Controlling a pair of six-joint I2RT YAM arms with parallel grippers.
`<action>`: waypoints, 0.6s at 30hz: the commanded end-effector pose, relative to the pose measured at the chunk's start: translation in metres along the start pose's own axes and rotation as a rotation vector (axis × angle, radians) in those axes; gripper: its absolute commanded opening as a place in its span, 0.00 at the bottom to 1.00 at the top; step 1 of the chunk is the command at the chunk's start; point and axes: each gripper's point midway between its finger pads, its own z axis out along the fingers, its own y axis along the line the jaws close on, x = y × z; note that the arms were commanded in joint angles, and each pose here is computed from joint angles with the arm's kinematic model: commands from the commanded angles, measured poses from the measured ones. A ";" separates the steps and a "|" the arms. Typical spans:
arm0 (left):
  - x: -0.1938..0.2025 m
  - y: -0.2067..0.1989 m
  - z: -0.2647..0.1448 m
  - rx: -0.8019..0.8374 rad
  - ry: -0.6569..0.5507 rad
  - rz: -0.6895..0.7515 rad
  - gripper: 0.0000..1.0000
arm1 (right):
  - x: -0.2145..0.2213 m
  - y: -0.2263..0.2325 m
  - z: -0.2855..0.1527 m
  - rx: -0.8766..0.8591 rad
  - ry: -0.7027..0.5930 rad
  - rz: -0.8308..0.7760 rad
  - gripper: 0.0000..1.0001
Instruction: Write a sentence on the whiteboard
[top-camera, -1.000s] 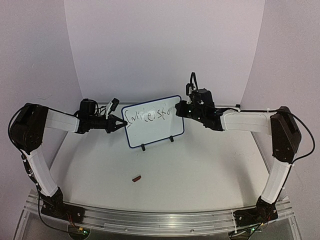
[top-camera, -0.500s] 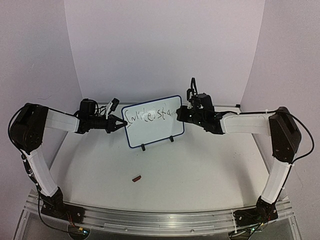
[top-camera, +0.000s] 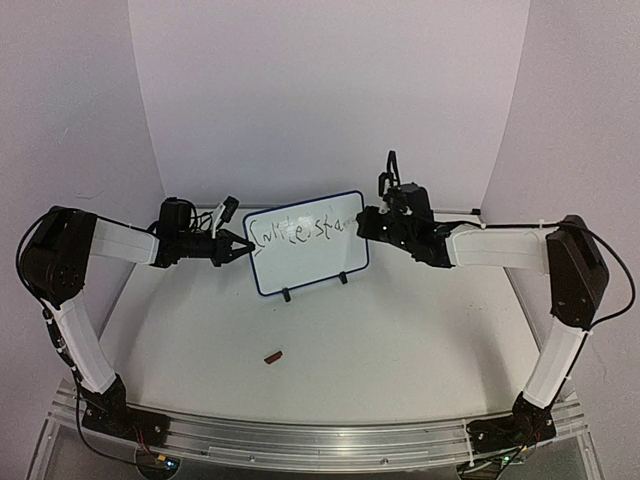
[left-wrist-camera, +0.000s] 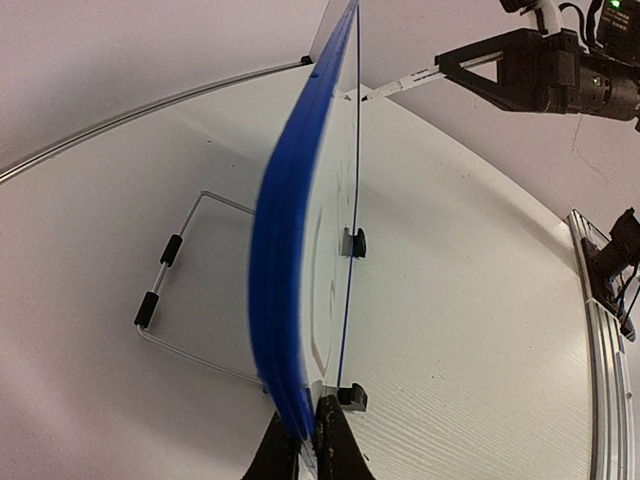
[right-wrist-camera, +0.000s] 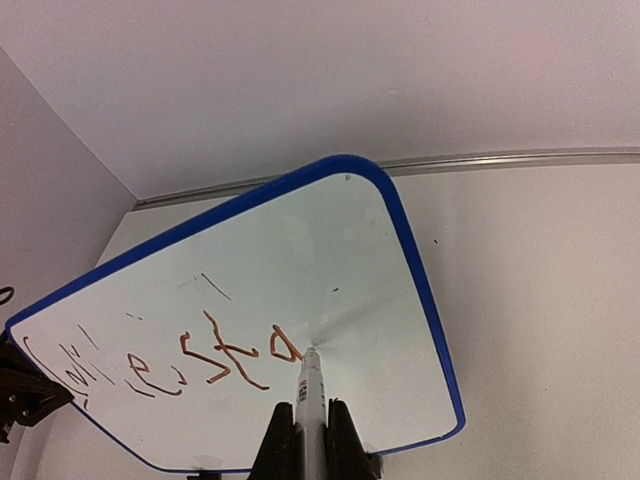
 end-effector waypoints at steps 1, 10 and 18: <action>0.016 0.016 0.000 -0.091 0.066 0.014 0.00 | -0.042 0.015 -0.024 -0.058 -0.116 0.024 0.00; 0.016 0.016 0.000 -0.090 0.066 0.015 0.00 | -0.042 0.018 -0.011 -0.059 -0.111 0.014 0.00; 0.016 0.015 0.000 -0.089 0.065 0.016 0.00 | -0.033 0.011 -0.003 -0.029 -0.090 0.010 0.00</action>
